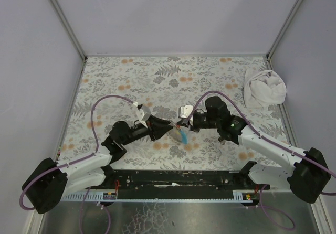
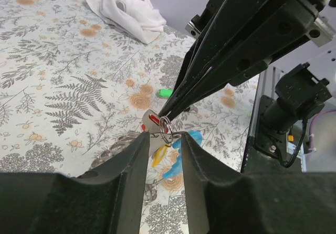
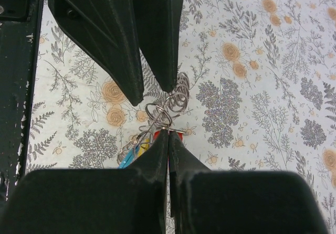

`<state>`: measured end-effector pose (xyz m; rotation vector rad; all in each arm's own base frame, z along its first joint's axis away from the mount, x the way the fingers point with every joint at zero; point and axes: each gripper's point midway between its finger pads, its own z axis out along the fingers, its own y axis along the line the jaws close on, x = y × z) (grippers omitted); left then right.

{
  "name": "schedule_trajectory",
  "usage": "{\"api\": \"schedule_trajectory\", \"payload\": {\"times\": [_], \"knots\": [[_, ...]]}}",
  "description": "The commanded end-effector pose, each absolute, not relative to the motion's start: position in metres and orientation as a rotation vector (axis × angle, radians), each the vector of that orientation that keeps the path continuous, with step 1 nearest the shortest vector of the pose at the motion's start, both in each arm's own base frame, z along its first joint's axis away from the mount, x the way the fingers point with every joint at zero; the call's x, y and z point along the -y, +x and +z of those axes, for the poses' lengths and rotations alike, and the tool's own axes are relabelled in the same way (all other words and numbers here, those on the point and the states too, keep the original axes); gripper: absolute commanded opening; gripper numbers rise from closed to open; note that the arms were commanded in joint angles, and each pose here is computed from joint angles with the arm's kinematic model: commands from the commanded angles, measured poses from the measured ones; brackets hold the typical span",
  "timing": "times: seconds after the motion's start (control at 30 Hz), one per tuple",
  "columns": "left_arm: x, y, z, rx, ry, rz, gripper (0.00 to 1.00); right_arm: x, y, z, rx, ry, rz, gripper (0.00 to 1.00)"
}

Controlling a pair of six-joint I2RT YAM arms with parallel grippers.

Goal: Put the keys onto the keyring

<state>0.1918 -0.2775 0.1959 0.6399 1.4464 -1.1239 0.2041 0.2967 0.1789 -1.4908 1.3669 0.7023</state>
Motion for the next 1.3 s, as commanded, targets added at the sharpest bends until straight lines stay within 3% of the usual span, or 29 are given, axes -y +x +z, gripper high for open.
{"api": "schedule_trajectory", "payload": {"times": [0.0,0.53,0.7,1.03,1.27], "knots": [[0.284,0.195,0.205,-1.451,0.712,-1.099,0.32,-0.306,0.209,0.212,-1.267,-1.488,0.686,0.00],[0.295,0.208,0.191,-1.718,0.685,-1.104,0.33,-0.305,0.212,0.210,-1.298,-1.508,0.657,0.00],[0.295,0.206,0.191,-1.761,0.675,-1.116,0.26,-0.305,0.211,0.209,-1.300,-1.515,0.660,0.00],[0.305,0.200,0.191,-1.772,0.744,-1.174,0.01,-0.304,0.209,0.209,-1.304,-1.518,0.657,0.00],[0.293,0.212,0.208,-1.706,0.594,-1.125,0.00,-0.295,0.208,0.202,-1.331,-1.510,0.627,0.00]]}}
